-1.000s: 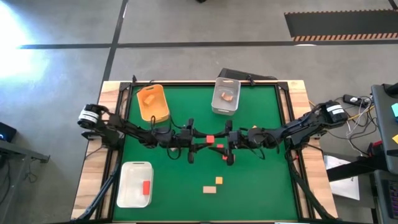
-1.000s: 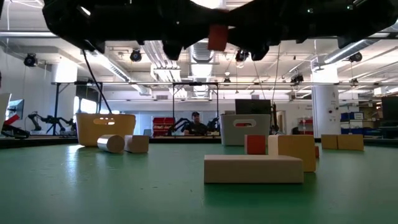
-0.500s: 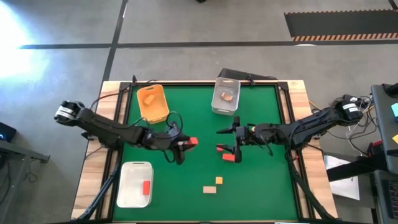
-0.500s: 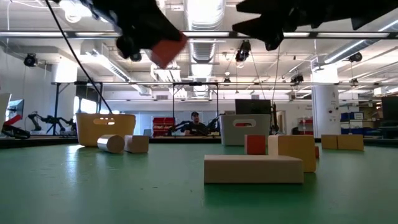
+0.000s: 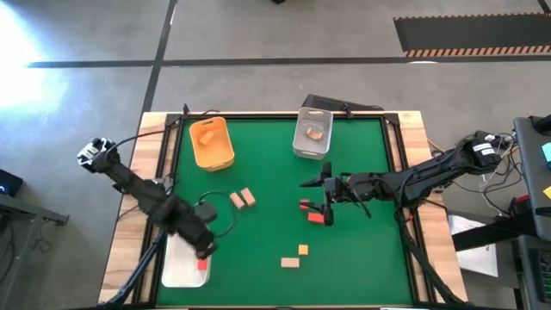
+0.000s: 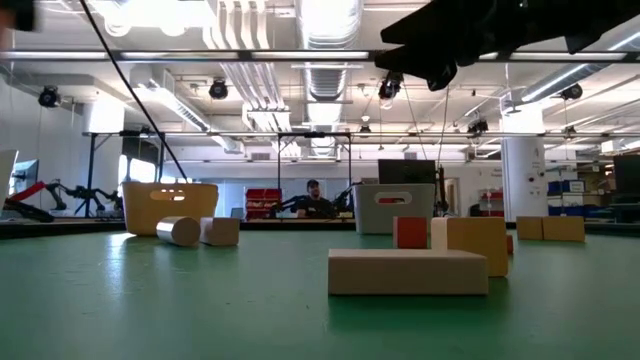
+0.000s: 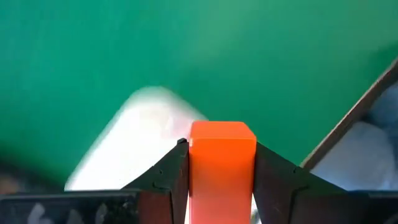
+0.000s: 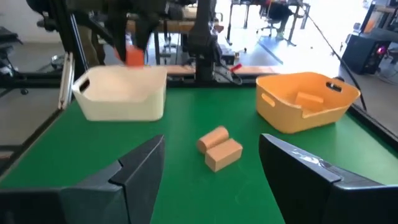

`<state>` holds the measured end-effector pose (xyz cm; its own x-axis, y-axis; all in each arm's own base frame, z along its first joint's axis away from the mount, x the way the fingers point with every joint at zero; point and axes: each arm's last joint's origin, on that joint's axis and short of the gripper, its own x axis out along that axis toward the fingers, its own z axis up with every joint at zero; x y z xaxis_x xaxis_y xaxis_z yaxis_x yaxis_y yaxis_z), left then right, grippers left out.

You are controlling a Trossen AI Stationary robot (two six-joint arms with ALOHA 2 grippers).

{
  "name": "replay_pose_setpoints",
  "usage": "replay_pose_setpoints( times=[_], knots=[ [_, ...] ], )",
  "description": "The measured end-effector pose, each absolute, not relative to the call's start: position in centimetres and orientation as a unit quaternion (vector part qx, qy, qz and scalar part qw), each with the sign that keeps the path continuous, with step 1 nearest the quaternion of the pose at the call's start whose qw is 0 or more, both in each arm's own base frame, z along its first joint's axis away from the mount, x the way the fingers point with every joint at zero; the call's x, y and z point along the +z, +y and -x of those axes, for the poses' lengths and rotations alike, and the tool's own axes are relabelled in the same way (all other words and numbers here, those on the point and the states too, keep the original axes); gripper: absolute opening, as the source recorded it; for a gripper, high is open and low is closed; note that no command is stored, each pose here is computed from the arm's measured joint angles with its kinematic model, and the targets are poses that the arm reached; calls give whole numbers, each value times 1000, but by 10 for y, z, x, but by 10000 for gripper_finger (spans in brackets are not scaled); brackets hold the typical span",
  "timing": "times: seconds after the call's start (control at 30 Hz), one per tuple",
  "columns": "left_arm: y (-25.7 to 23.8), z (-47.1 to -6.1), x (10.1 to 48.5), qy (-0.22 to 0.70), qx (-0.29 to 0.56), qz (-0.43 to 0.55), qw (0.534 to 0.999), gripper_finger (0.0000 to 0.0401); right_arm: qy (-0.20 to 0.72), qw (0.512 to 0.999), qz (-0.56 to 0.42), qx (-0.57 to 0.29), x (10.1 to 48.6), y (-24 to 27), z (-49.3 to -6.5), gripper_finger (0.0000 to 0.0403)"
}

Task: Sort & place blocks by color
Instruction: Put the orange block into the white bin, then put the brown block into the gray bin

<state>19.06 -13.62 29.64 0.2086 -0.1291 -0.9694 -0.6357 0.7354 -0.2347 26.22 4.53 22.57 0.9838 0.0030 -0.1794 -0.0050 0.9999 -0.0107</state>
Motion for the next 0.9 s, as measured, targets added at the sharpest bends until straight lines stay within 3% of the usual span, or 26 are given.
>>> replay_pose_setpoints(
  times=[0.13,0.23,0.4,0.6,0.9],
  knots=[
    [-148,-168,283,640,262,366,623,116,91,996,6,2,224,45,-263,251],
    [-155,-161,269,644,295,396,584,116,92,996,6,1,224,45,-264,249],
    [-154,-156,243,638,329,405,567,117,93,996,5,2,224,46,-264,251],
    [-150,-153,223,640,340,396,563,184,93,996,5,2,224,46,-264,249],
    [-153,-156,230,640,321,403,570,205,93,996,5,2,224,46,-264,247]
  ],
)
